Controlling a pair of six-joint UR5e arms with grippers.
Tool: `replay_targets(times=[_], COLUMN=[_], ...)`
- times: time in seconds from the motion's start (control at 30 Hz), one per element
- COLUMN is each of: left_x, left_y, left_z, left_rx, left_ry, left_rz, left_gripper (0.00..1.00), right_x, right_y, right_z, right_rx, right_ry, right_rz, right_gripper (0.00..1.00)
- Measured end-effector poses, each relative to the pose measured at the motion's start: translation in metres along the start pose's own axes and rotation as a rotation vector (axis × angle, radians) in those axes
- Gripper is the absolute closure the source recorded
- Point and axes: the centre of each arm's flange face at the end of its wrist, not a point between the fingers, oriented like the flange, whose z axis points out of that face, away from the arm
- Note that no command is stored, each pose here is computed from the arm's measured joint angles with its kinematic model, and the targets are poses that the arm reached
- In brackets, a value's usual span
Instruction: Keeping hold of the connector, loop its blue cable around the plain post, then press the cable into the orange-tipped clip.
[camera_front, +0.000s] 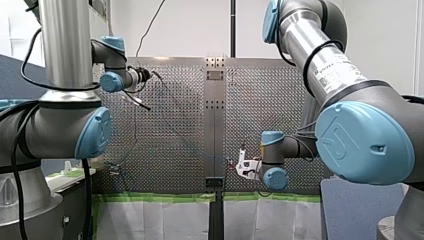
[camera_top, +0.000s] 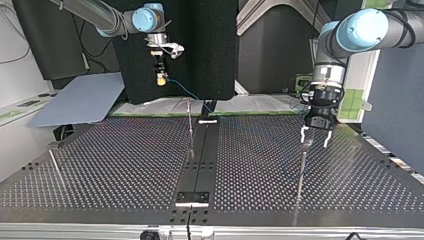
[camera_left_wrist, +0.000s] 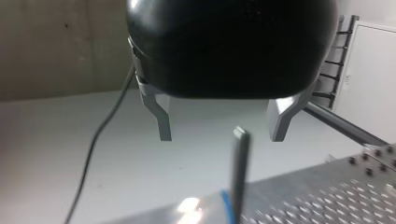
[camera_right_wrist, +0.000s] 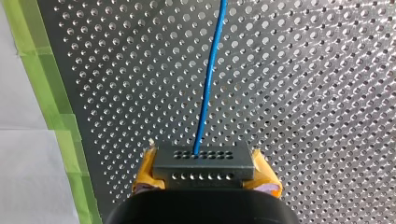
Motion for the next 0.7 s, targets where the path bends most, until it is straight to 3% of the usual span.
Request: replay_targets(times=[0.3, 0.7], left_x=[-0.028, -0.041], left_y=[-0.05, -0.091], left_z=[0.011, 0.03], left_rx=[0.03, -0.001], left_ry=[-0.092, -0.163], left_rz=[0.084, 0.18], left_gripper=[0.02, 0.02], right_x=[0.001, 0.002], right_y=[0.0, -0.001], right_z=[0.002, 0.005], right_rx=[0.0, 0.0], right_ry=[0.0, -0.001], right_rz=[-0.003, -0.004], right_gripper=[1.0, 1.0])
